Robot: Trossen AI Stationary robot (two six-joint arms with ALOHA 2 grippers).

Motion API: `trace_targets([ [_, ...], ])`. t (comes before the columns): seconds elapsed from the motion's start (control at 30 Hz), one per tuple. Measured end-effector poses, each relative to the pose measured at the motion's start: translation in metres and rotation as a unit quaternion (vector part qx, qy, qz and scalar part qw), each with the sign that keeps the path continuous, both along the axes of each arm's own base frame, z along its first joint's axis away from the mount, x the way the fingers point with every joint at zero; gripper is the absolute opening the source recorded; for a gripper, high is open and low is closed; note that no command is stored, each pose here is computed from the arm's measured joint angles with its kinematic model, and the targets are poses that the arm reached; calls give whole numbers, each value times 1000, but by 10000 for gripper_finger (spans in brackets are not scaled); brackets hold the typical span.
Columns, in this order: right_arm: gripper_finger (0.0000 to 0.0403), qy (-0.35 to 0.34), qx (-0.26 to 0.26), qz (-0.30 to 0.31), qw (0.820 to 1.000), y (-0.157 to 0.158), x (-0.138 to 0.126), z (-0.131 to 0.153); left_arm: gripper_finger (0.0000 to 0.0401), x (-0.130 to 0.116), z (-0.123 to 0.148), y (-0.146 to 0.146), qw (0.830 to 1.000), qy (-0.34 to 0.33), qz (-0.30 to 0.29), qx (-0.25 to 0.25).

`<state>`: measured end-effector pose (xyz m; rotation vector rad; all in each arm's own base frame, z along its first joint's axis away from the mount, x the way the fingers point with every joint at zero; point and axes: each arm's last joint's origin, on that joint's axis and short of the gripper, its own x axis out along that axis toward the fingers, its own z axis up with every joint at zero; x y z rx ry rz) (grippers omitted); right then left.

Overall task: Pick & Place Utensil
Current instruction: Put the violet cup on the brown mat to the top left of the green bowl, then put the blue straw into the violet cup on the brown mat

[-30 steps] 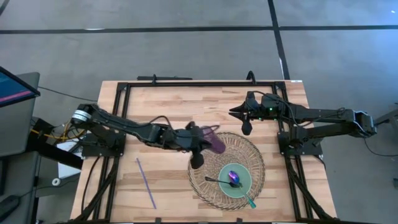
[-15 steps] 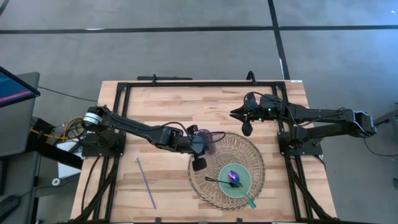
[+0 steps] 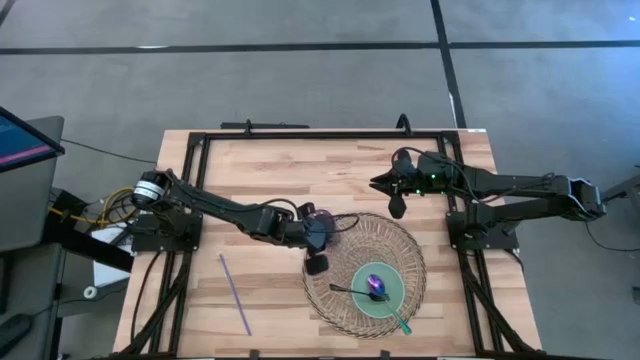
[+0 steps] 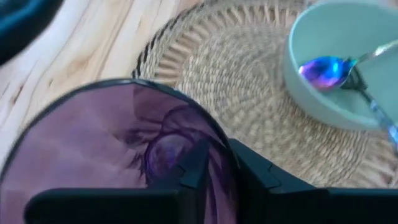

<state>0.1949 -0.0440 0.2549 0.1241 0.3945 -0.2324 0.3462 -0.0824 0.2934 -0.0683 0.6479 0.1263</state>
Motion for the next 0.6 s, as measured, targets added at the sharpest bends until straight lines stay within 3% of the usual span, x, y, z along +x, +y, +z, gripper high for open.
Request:
trace_targets([
  [0.37, 63, 16, 3, 3, 1000, 0, 6, -6, 86, 10, 15, -1, 995, -86, -36, 35],
  [0.6, 63, 40, 8, 3, 999, -2, 14, -16, 86, 10, 16, -1, 994, -91, -30, 52],
])
